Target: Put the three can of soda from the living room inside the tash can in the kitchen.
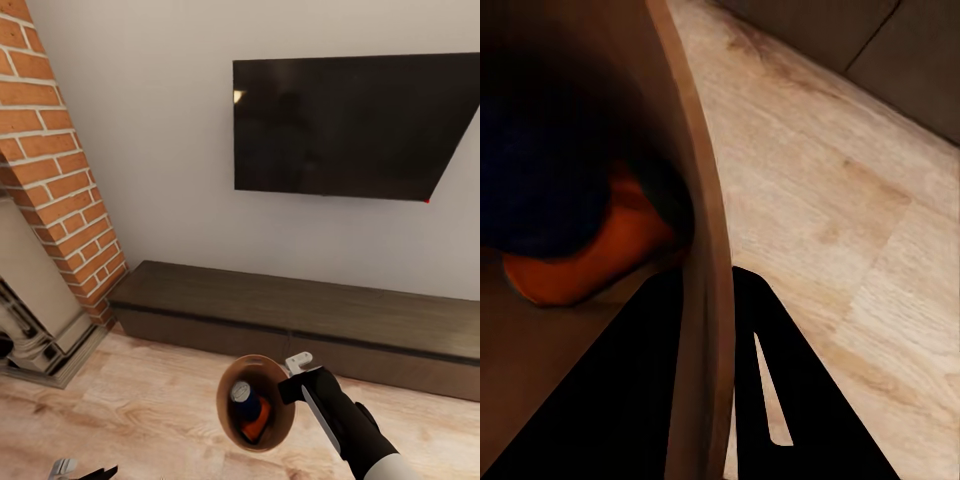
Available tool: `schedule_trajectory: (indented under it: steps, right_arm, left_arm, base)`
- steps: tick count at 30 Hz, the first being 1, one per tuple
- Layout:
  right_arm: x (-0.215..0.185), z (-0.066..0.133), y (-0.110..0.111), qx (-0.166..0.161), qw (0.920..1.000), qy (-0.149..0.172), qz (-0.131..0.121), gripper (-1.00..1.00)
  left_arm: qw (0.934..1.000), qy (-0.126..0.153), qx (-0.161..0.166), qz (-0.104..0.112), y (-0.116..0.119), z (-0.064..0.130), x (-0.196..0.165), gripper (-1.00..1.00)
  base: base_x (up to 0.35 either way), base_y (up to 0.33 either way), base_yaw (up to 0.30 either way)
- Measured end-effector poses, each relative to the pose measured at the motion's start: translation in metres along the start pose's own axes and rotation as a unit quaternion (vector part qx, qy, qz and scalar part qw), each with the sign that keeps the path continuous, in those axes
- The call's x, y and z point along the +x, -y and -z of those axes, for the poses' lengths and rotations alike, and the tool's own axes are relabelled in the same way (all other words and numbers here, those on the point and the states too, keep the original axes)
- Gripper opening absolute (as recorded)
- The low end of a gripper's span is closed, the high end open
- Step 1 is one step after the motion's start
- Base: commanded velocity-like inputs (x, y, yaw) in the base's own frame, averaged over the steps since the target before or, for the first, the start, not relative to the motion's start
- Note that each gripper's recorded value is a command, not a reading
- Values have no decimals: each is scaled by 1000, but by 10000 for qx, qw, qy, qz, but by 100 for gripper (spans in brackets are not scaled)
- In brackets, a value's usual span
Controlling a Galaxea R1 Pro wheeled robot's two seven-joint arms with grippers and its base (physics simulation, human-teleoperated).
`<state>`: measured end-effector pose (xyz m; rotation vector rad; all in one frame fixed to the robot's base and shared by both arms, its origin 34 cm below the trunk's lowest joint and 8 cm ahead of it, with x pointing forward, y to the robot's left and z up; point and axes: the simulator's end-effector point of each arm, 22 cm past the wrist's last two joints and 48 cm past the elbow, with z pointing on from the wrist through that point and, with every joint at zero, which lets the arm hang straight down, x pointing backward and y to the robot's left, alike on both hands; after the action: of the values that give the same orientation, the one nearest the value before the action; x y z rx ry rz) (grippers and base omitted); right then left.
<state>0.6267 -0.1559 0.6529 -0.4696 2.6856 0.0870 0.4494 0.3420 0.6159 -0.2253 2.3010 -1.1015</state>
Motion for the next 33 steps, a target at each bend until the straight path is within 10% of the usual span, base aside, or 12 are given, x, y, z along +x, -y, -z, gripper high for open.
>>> schedule_trajectory:
  steps: [33]
  right_arm:
    - [0,0,-2,-36,10000,-4,-18,-100]
  left_arm:
    - [10000,-1,9,-1,0,0,0,100]
  base:
    - [-56,302,286]
